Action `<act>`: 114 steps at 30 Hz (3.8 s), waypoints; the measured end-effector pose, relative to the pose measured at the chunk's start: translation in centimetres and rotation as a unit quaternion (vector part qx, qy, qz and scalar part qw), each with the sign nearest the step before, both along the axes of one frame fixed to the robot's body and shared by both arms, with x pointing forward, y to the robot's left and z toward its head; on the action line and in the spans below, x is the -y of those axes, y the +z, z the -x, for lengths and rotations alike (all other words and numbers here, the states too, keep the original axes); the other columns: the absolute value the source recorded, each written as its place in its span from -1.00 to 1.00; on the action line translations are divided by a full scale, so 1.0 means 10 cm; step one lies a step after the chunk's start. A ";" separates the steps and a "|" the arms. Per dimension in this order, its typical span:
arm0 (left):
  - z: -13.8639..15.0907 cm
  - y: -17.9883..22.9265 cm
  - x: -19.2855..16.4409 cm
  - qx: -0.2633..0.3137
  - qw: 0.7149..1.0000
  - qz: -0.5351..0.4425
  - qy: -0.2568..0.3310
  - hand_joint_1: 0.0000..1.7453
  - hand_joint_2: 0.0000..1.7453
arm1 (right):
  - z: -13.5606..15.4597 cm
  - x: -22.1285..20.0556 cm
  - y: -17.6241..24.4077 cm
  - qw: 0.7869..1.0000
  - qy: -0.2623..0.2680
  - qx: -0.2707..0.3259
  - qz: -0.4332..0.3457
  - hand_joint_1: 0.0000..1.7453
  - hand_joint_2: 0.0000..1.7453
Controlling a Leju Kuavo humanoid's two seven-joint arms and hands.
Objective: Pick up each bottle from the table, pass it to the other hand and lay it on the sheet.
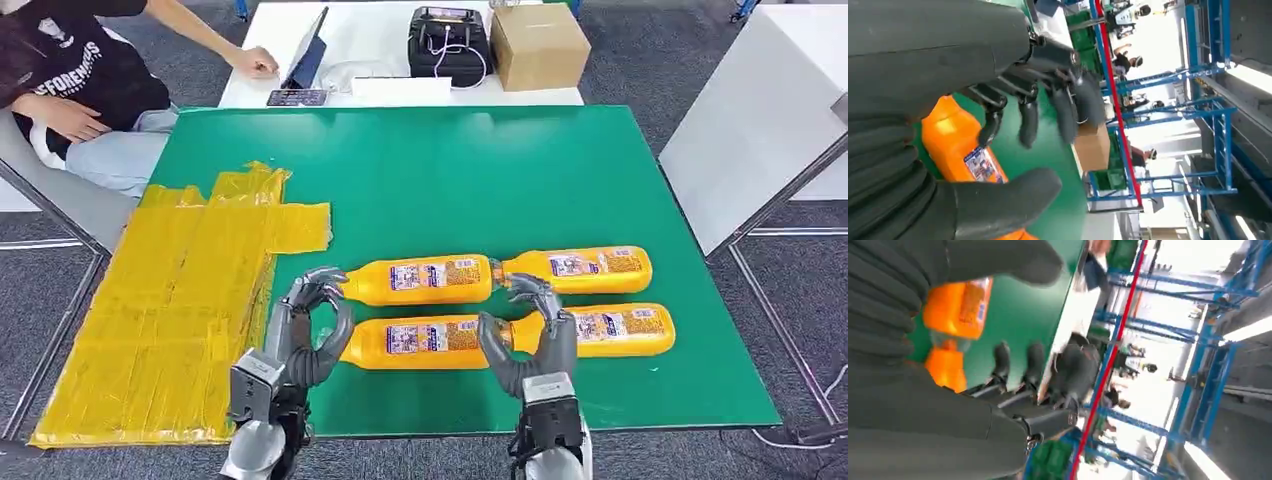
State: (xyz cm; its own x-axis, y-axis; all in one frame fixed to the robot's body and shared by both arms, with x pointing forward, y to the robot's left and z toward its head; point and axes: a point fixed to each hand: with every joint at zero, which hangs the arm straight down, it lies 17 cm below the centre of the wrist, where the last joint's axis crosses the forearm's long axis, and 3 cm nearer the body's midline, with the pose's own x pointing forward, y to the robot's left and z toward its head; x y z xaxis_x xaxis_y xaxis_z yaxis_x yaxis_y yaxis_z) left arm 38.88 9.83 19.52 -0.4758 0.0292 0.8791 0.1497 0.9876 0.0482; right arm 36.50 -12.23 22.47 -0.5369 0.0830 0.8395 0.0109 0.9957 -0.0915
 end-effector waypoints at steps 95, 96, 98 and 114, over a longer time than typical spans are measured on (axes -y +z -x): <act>-0.38 0.05 0.82 -0.025 0.987 0.061 -0.146 -1.00 1.00 | -1.45 0.02 -2.27 0.713 0.192 -0.255 0.624 -0.34 1.00; -0.38 0.05 0.83 -0.026 0.987 0.061 -0.146 -1.00 1.00 | -1.45 0.02 -2.27 0.713 0.192 -0.255 0.624 0.64 1.00; -0.38 0.04 0.83 -0.026 0.987 0.060 -0.147 -1.00 1.00 | -1.45 0.03 -2.27 0.713 0.192 -0.256 0.624 0.98 1.00; -0.35 -0.03 0.80 -0.036 0.988 0.057 -0.136 -1.00 1.00 | -1.84 0.08 -1.68 0.758 -0.027 -0.120 0.640 1.00 1.00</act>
